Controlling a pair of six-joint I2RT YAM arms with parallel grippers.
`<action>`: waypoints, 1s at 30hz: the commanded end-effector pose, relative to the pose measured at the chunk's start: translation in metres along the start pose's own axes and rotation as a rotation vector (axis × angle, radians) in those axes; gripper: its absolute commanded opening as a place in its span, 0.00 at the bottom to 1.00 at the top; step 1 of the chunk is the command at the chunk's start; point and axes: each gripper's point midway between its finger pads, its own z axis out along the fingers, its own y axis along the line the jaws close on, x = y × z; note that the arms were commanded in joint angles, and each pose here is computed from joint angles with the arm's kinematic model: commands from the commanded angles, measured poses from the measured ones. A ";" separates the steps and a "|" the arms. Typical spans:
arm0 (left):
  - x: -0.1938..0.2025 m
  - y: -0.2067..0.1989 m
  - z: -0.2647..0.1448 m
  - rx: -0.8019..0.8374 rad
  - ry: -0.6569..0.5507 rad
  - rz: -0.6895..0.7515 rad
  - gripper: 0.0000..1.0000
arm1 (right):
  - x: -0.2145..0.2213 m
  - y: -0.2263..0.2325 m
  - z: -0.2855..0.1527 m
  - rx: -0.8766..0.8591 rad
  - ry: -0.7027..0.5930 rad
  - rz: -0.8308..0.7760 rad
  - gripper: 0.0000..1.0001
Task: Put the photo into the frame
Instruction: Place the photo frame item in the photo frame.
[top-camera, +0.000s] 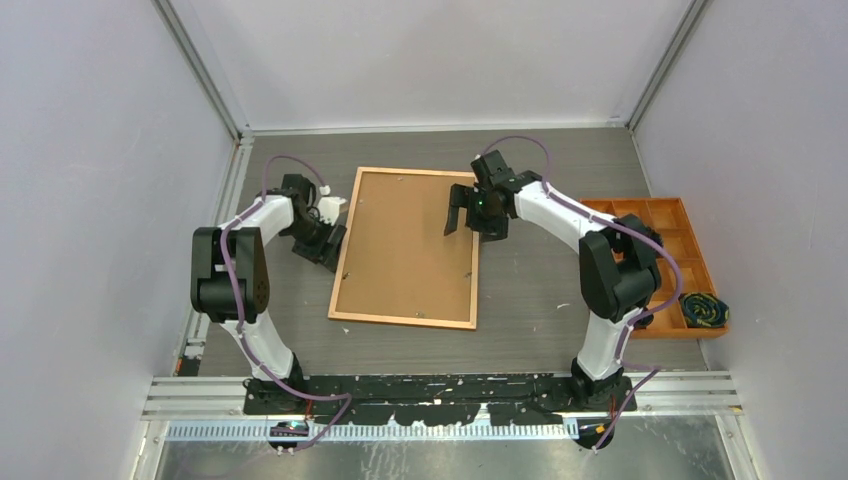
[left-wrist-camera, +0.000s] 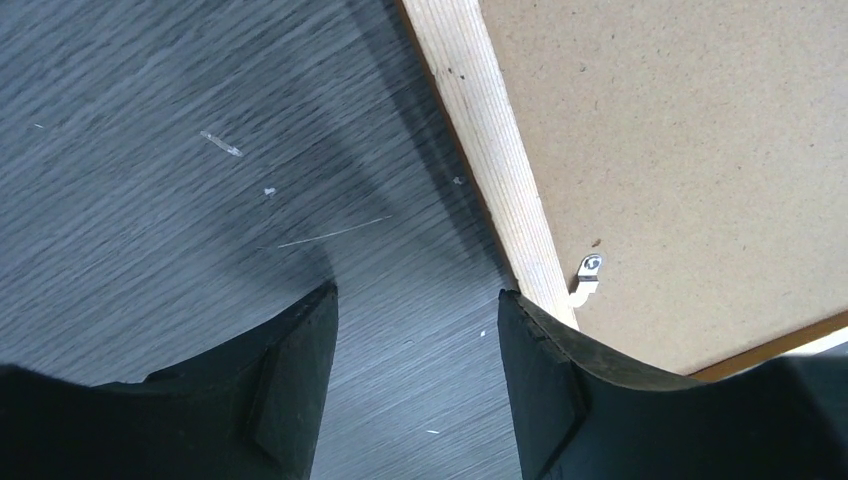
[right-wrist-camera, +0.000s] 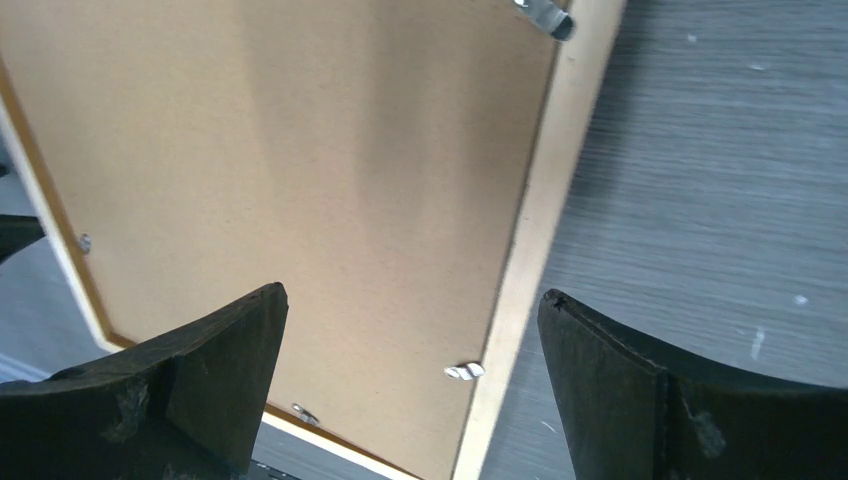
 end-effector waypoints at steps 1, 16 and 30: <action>0.001 -0.003 -0.009 -0.005 -0.010 0.030 0.61 | -0.009 -0.008 -0.033 0.097 -0.058 -0.046 1.00; -0.009 -0.004 -0.020 -0.003 -0.032 0.019 0.60 | -0.056 0.000 -0.021 -0.001 -0.231 0.030 0.82; -0.008 -0.004 -0.017 0.004 -0.025 0.018 0.59 | -0.083 -0.027 0.019 -0.018 -0.220 0.133 0.34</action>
